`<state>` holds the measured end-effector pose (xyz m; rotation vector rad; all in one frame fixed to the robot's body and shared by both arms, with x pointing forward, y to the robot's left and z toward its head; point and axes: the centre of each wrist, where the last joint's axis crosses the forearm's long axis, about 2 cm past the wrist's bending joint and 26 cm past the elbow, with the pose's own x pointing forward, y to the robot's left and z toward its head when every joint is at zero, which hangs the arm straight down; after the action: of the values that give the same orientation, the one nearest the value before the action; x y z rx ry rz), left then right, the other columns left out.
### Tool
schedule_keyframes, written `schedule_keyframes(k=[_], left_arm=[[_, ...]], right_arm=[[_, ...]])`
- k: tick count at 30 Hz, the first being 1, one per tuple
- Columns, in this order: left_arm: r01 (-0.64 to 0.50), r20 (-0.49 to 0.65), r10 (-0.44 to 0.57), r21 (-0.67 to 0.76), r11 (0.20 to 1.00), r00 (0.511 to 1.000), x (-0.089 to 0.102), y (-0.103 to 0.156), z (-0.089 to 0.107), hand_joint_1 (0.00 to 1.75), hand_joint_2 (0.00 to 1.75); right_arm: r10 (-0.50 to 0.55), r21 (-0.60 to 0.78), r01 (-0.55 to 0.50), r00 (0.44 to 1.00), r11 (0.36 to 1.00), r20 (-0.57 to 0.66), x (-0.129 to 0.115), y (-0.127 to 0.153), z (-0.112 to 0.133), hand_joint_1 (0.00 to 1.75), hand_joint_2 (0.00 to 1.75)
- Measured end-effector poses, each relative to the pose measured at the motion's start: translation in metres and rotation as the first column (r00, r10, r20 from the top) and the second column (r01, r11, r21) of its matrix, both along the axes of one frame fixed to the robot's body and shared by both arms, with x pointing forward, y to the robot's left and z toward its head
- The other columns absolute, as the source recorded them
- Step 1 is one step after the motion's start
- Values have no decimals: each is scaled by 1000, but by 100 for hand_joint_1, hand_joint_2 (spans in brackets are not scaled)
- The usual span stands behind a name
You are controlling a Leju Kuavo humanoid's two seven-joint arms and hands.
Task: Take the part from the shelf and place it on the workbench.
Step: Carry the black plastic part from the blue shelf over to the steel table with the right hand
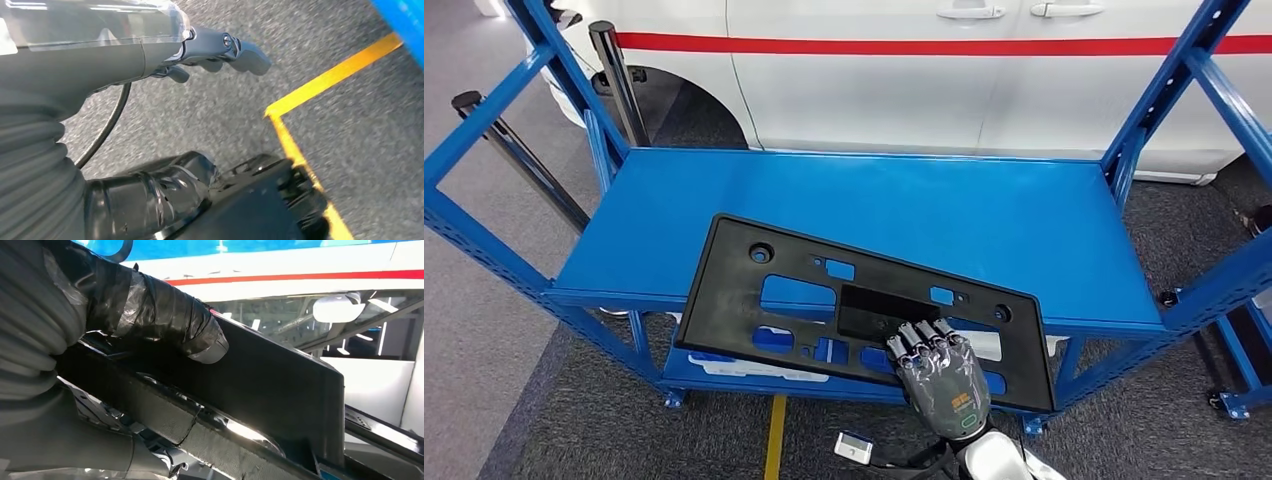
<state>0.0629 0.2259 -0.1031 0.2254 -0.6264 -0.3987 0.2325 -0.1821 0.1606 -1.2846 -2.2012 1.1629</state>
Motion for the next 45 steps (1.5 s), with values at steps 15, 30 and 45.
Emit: schedule_keyframes(k=[15,30,45], left_arm=[[-5,5,5,1,1000,1000,3,0,0,0,175],[-5,-3,5,1,1000,1000,-2,0,0,0,175],[-9,11,9,1,1000,1000,2,0,0,0,175]], right_arm=[[5,8,-5,1000,1000,-2,-2,1,-1,175,175],[16,10,-16,1000,1000,-3,-2,4,-2,175,175],[21,16,-21,1000,1000,-11,-3,6,-3,175,175]])
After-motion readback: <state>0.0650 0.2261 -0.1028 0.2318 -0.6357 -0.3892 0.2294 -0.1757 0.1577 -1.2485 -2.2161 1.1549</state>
